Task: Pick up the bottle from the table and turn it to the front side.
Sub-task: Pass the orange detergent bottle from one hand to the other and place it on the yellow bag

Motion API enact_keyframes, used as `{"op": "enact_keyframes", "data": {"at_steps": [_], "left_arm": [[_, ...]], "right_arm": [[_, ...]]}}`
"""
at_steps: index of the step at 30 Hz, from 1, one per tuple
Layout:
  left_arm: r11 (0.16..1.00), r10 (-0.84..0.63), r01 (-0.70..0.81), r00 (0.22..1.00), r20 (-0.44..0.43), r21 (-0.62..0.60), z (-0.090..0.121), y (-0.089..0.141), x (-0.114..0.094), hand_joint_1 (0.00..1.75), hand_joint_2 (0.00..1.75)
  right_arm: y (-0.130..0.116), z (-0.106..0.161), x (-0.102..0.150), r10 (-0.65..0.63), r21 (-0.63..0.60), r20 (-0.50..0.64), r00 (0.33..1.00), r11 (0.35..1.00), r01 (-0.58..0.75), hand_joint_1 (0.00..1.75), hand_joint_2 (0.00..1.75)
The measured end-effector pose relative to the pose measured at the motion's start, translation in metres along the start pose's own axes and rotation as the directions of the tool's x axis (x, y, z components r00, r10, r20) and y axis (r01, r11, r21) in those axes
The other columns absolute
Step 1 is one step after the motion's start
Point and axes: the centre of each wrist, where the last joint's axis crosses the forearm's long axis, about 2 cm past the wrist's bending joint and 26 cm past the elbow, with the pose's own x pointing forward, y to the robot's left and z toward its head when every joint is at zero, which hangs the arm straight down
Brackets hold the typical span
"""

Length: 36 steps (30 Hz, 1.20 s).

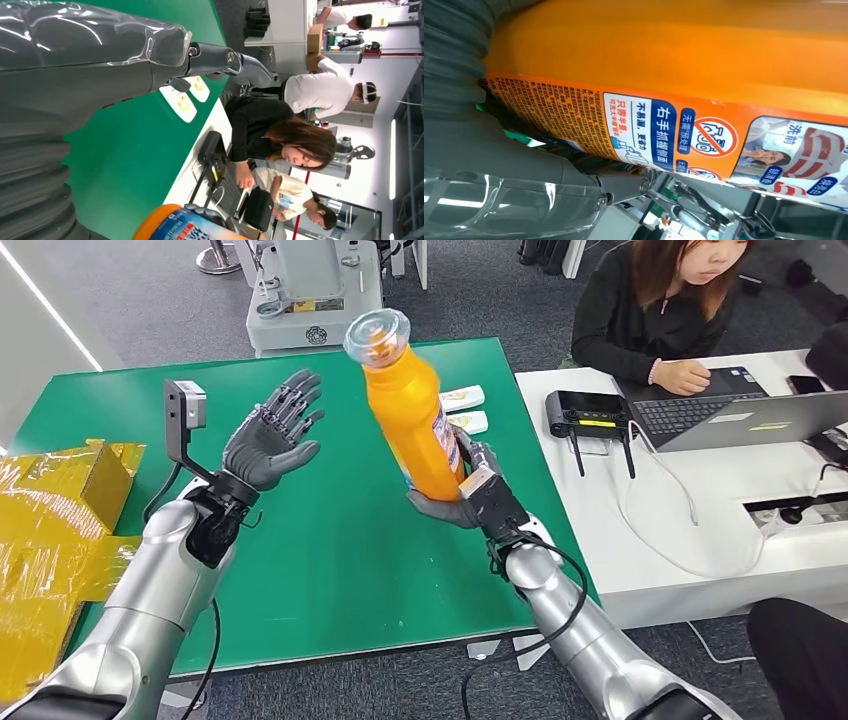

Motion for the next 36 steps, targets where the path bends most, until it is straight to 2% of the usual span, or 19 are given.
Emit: {"op": "enact_keyframes", "data": {"at_steps": [8, 17, 21, 31, 36], "left_arm": [[1.000, 0.007, -0.007, 1.000, 0.024, 0.006, -0.002, 0.000, 0.007, 0.00, 1.75], [0.992, 0.076, -0.066, 0.993, 0.090, -0.109, -0.024, -0.008, 0.041, 0.00, 1.75], [0.984, 0.105, -0.088, 0.989, 0.102, -0.152, -0.028, -0.013, 0.049, 0.00, 1.75], [0.977, 0.132, -0.114, 0.988, 0.086, -0.181, -0.020, -0.016, 0.043, 0.00, 1.75], [0.984, 0.084, -0.075, 0.995, 0.049, -0.163, -0.020, -0.020, 0.038, 0.00, 1.75]], "right_arm": [[0.012, -0.013, 0.011, -0.032, 0.002, 0.015, 0.999, 0.999, 0.032, 1.75, 1.75], [0.025, -0.043, 0.020, -0.012, 0.004, -0.028, 1.000, 1.000, 0.012, 1.75, 1.75], [0.033, -0.051, 0.025, 0.006, 0.012, -0.037, 0.999, 1.000, -0.005, 1.75, 1.75], [0.038, -0.052, 0.024, 0.052, 0.039, -0.078, 0.996, 0.998, -0.049, 1.75, 1.75], [0.047, -0.054, 0.027, 0.099, 0.099, -0.098, 0.990, 0.991, -0.090, 1.75, 1.75]]}}
